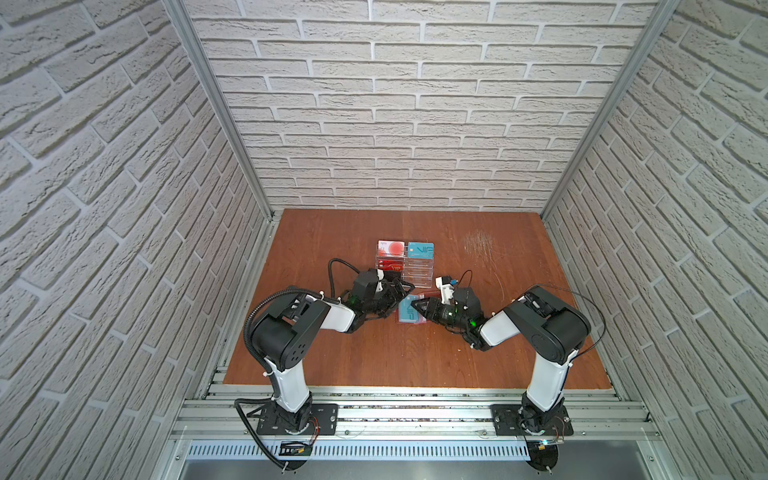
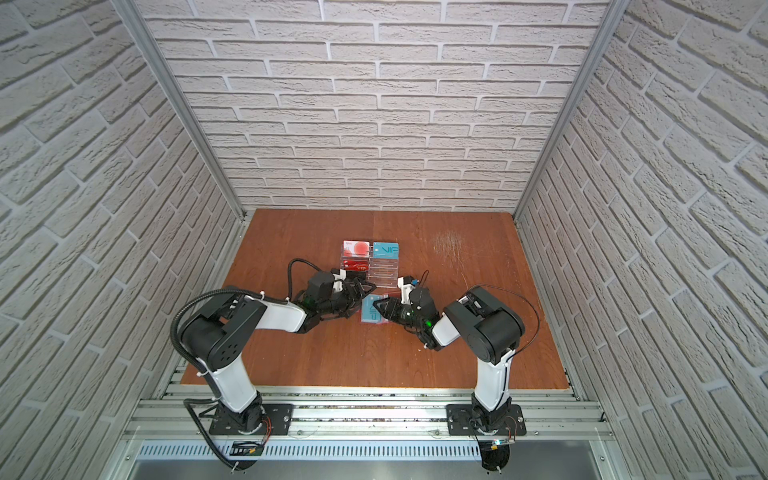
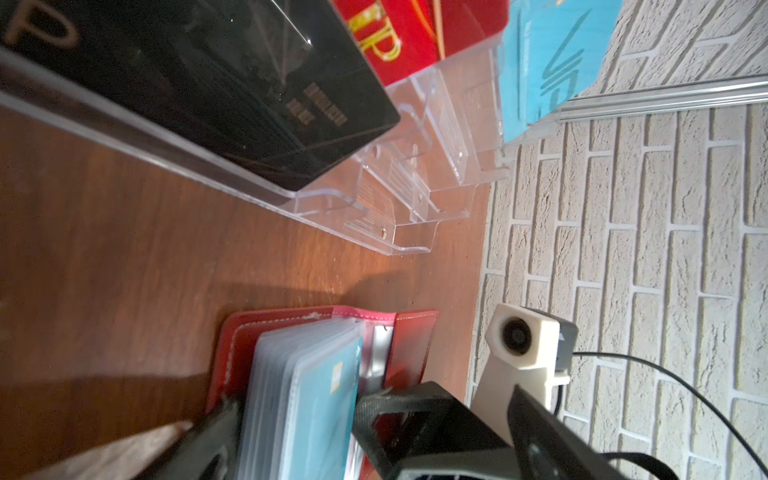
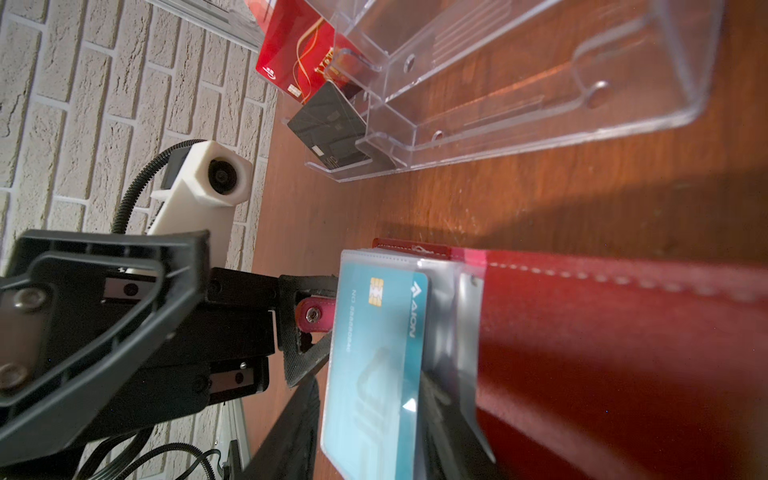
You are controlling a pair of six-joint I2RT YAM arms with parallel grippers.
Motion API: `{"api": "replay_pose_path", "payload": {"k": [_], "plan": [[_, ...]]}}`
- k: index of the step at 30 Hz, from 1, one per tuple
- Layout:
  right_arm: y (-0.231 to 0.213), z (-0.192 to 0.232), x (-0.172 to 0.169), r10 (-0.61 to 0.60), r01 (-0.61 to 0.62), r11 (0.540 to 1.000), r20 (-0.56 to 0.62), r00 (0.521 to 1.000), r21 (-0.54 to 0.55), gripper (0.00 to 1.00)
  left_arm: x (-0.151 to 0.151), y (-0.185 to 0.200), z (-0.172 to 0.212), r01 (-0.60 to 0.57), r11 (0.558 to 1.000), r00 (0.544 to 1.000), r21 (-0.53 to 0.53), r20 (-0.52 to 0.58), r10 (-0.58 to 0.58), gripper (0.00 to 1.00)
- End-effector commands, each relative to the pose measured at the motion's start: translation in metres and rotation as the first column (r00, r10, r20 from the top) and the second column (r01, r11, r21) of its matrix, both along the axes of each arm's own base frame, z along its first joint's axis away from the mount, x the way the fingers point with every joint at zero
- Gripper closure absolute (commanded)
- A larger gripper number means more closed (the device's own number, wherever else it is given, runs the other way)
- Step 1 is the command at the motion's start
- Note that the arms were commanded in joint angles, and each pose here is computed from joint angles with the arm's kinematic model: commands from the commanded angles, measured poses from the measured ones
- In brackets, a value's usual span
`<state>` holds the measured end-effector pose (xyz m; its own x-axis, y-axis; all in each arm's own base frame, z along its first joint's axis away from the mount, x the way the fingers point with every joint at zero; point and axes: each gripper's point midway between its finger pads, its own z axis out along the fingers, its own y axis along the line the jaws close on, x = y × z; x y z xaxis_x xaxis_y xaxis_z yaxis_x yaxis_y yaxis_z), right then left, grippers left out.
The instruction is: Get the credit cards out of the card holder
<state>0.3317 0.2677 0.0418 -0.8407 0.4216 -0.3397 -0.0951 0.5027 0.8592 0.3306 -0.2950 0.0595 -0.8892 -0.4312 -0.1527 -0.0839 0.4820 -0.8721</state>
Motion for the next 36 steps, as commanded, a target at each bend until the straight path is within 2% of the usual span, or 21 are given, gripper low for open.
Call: {"api": "replay_pose_path", "payload": {"k": [1, 5, 15, 31, 36], "plan": [[0.019, 0.015, -0.004, 0.053, -0.055, 0.997, 0.049, 0.997, 0.056, 0.58, -0.022, 0.017, -0.047, 0.007, 0.991, 0.990, 0.130, -0.141, 0.011, 0.02], [0.018, 0.013, -0.006, 0.055, -0.057, 0.997, 0.047, 0.997, 0.050, 0.58, -0.020, 0.017, -0.045, 0.005, 0.993, 0.990, 0.122, -0.141, 0.013, 0.02], [0.012, 0.002, -0.015, 0.039, -0.040, 0.999, 0.017, 0.999, 0.007, 0.59, -0.006, 0.018, 0.014, 0.030, 0.998, 0.997, 0.059, -0.075, -0.025, 0.02], [0.009, -0.004, -0.022, 0.030, -0.031, 0.998, -0.019, 0.999, -0.055, 0.59, -0.013, 0.007, 0.048, 0.033, 0.999, 0.998, -0.042, -0.043, -0.035, 0.02], [0.009, 0.002, -0.022, 0.031, -0.032, 0.995, -0.008, 0.999, -0.095, 0.58, -0.013, 0.000, 0.047, 0.043, 0.997, 0.998, -0.059, -0.050, -0.045, 0.02]]}}
